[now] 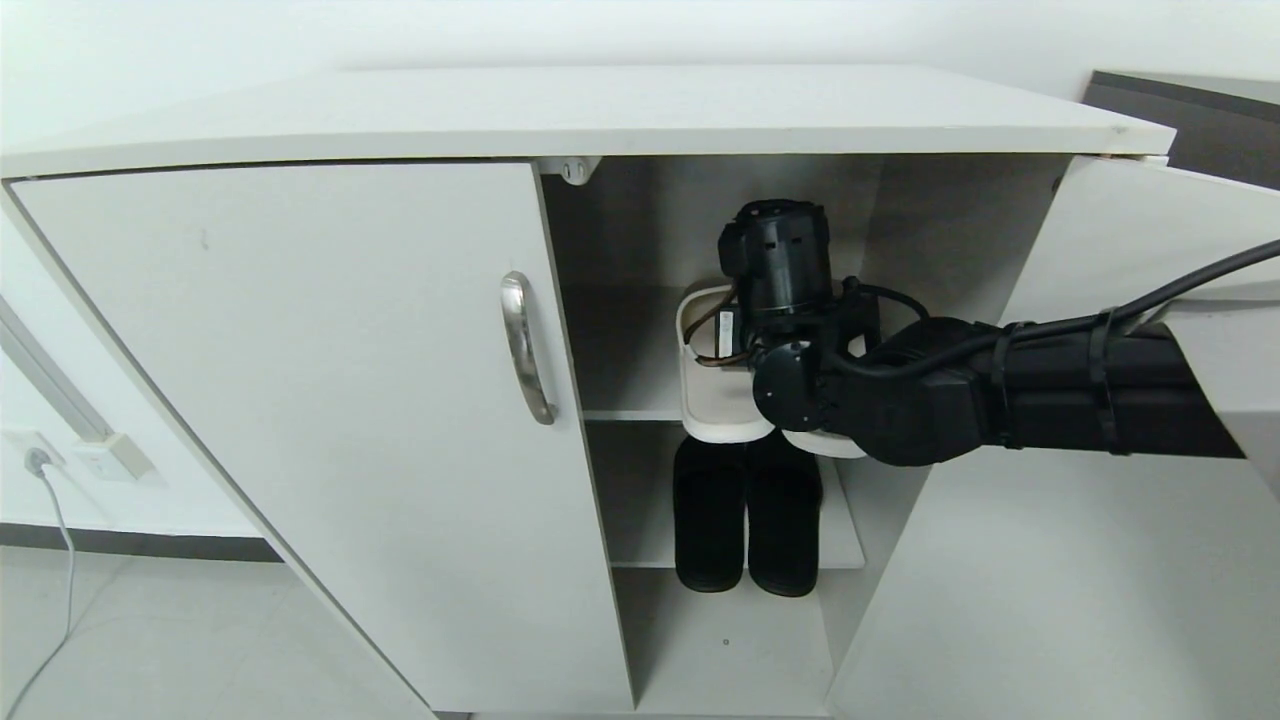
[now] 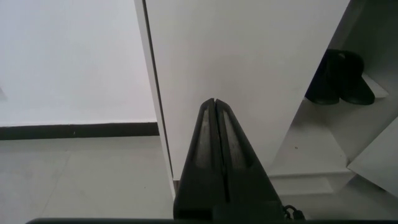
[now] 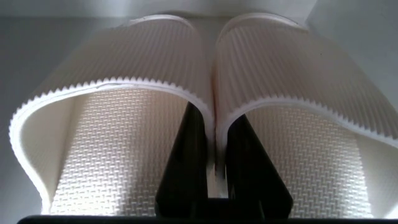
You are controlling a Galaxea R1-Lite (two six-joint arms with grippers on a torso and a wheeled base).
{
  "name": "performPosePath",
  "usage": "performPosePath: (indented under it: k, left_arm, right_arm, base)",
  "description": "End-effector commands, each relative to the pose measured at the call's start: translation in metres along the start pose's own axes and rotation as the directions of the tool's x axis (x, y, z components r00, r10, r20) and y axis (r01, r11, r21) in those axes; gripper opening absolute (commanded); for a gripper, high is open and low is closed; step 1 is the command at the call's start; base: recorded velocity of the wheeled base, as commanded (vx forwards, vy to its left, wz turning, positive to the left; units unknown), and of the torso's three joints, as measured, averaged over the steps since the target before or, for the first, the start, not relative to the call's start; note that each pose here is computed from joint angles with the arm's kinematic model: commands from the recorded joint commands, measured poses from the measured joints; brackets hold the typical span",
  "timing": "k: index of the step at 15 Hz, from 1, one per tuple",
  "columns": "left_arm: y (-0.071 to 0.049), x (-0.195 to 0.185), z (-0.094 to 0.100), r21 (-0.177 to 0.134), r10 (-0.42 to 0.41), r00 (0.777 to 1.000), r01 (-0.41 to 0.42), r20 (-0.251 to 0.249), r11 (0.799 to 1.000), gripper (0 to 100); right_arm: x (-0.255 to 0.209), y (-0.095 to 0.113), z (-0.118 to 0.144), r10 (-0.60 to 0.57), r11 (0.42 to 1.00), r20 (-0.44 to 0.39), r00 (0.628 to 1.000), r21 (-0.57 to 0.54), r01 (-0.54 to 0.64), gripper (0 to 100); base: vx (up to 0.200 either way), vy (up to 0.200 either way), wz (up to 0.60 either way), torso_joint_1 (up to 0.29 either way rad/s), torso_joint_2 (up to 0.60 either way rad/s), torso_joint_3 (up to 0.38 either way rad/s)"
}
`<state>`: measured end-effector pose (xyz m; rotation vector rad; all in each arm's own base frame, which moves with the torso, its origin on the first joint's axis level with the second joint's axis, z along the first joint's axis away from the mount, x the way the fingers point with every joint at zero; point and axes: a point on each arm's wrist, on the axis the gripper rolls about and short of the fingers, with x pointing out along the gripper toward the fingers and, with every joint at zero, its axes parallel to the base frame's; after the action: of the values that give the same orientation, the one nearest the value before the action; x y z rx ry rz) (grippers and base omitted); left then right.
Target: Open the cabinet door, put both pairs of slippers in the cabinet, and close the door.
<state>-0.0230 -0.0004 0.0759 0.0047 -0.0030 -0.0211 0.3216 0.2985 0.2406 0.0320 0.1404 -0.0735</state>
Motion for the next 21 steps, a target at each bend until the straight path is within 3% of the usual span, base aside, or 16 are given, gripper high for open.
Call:
performPosePath:
  k: [1,8,13,14,21]
  left_arm:
    - [0.0,0.0,0.0,0.0,0.0,1.0,0.0,-0.001,1.0,0]
    - [0.0,0.0,0.0,0.0,0.001,1.0,-0.001,-0.001,1.0,0]
    - [0.0,0.0,0.0,0.0,0.001,1.0,-0.001,-0.001,1.0,0]
    - [0.0,0.0,0.0,0.0,0.001,1.0,-0.001,-0.001,1.0,0]
    - [0.0,0.0,0.0,0.0,0.001,1.0,-0.001,-0.001,1.0,0]
  right_arm:
    - [0.007,-0.001,-0.001,-0.009,1.0,0.001,1.0,0.003,0.009,0]
    - [0.011,0.002,0.004,-0.003,1.0,0.005,1.0,0.01,0.003,0]
    - [0.018,0.007,-0.007,-0.005,1.0,-0.008,1.0,-0.001,0.005,0]
    - [0.018,0.007,-0.007,-0.006,1.0,-0.009,1.0,-0.003,0.006,100]
    - [0.007,0.003,-0.012,0.002,1.0,-0.03,1.0,-0.02,-0.003,100]
  base:
    - [0.0,0.0,0.0,0.0,0.0,0.0]
    - [0.0,0.0,0.0,0.0,0.0,0.0]
    - [0.0,0.0,0.0,0.0,0.0,0.0]
    - [0.0,0.0,0.0,0.0,0.0,0.0]
    - [0.0,0.0,0.0,0.0,0.0,0.0]
